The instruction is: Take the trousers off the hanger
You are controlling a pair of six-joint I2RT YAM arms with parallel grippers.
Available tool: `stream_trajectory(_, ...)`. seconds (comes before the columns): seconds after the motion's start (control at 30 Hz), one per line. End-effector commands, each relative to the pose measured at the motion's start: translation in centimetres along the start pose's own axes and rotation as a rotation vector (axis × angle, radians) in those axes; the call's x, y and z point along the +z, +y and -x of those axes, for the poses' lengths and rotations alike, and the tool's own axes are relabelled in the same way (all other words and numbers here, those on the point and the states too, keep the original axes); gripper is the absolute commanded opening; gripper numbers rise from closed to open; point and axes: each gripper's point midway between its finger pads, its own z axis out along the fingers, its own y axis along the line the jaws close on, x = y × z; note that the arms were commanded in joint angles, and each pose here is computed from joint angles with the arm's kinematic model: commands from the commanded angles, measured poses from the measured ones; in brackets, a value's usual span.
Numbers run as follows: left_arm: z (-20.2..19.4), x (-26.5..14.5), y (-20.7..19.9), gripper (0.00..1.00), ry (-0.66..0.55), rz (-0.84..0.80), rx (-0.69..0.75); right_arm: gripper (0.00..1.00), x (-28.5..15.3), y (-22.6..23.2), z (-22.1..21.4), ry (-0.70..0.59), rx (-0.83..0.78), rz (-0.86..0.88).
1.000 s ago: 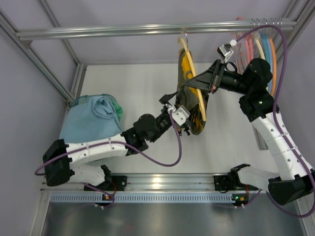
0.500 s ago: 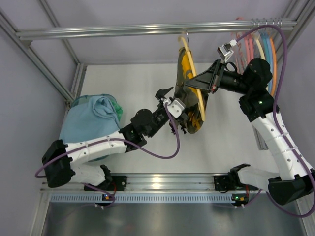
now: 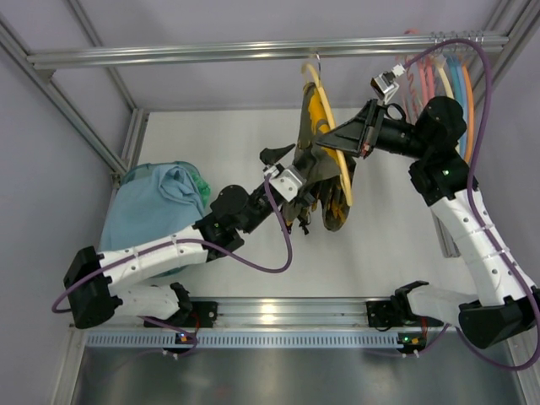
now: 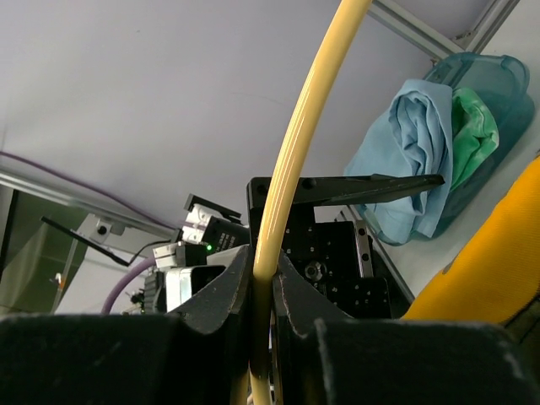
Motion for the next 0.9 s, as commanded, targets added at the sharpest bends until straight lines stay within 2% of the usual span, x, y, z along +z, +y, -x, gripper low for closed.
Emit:
stream_trajectory(0.0, 4.0, 0.7, 1.1, 0.98, -0.129, 0.026, -0.058, 0.00, -0.9, 7.6, 1.5, -0.069, -0.278, 0.193)
stream_trajectory(0.47, 3.7, 2.7, 1.6, 0.98, -0.107, 0.085, -0.104, 0.00, -0.4, 7.6, 1.7, -0.068, -0.282, 0.199)
stream_trajectory(0.87, 2.0, 3.5, 3.3, 0.91, -0.039, 0.208, -0.092, 0.00, -0.2, 7.7, 2.1, -0.075, -0.295, 0.185)
